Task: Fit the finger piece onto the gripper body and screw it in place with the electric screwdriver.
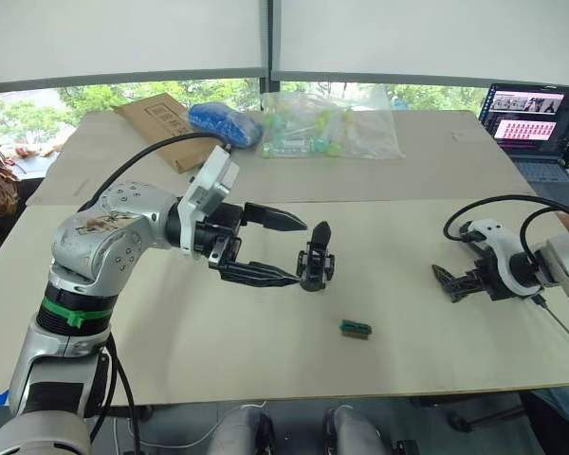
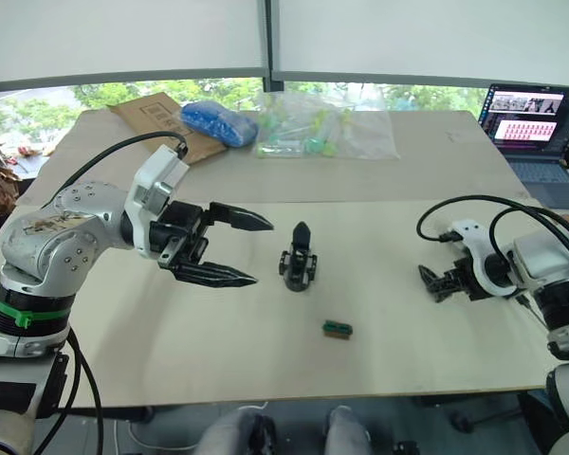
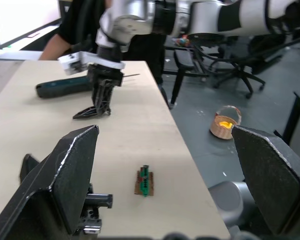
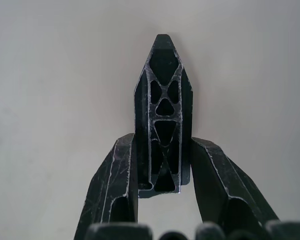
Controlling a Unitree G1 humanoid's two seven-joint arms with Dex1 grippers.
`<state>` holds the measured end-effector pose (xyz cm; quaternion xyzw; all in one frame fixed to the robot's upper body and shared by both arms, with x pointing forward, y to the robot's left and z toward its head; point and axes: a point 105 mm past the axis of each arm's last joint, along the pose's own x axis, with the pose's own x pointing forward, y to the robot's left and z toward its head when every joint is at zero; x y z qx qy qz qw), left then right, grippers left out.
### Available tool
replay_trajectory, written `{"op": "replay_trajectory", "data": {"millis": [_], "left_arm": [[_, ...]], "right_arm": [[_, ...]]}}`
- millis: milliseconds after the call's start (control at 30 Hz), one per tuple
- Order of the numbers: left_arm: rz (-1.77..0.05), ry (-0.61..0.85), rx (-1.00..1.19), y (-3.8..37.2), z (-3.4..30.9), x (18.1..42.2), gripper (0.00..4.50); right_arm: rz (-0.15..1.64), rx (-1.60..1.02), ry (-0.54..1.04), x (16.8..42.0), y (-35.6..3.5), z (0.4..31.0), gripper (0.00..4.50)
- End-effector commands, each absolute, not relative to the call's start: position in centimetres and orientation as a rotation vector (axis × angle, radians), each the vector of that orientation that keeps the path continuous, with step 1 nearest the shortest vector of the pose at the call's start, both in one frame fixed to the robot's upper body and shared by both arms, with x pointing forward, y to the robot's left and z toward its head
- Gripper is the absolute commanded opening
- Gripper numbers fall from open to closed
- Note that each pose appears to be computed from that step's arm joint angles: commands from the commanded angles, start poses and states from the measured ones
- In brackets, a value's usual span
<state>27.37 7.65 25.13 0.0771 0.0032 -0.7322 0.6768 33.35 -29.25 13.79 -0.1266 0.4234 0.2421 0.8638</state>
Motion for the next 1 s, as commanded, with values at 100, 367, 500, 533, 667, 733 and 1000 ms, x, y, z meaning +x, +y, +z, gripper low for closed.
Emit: {"op": "replay_trajectory", "data": {"millis": [100,367,500,533,667,733,1000], "left_arm": [[-1.398,-0.032,0.010,7.3,27.0,30.5,4.50],[-1.061,-0.012,-0.369,5.0,28.1,35.6,4.50],[-1.015,-0.007,-0.584,4.5,28.8,36.2,3.95],[-1.032,-0.008,-0.593,4.3,28.9,35.8,3.64],[-1.039,-0.011,-0.636,4.2,29.2,35.2,2.66],[-1.028,-0.008,-0.649,4.3,29.2,35.2,2.66],[-1.008,-0.021,-0.667,4.6,29.4,35.1,0.99]], "right_arm": [[0.598,-0.441,0.373,35.5,-24.4,22.4,1.12],[0.686,-0.466,-0.173,34.6,-13.6,28.2,1.12],[0.793,-0.473,-0.242,33.1,-10.2,28.4,1.12],[0.805,-0.467,-0.245,33.0,-9.8,28.4,1.12],[0.859,-0.444,-0.254,32.5,-8.6,28.5,1.12],[0.872,-0.432,-0.257,32.3,-8.2,28.5,1.12],[0.870,-0.411,-0.277,32.1,-7.7,28.9,1.12]]}}
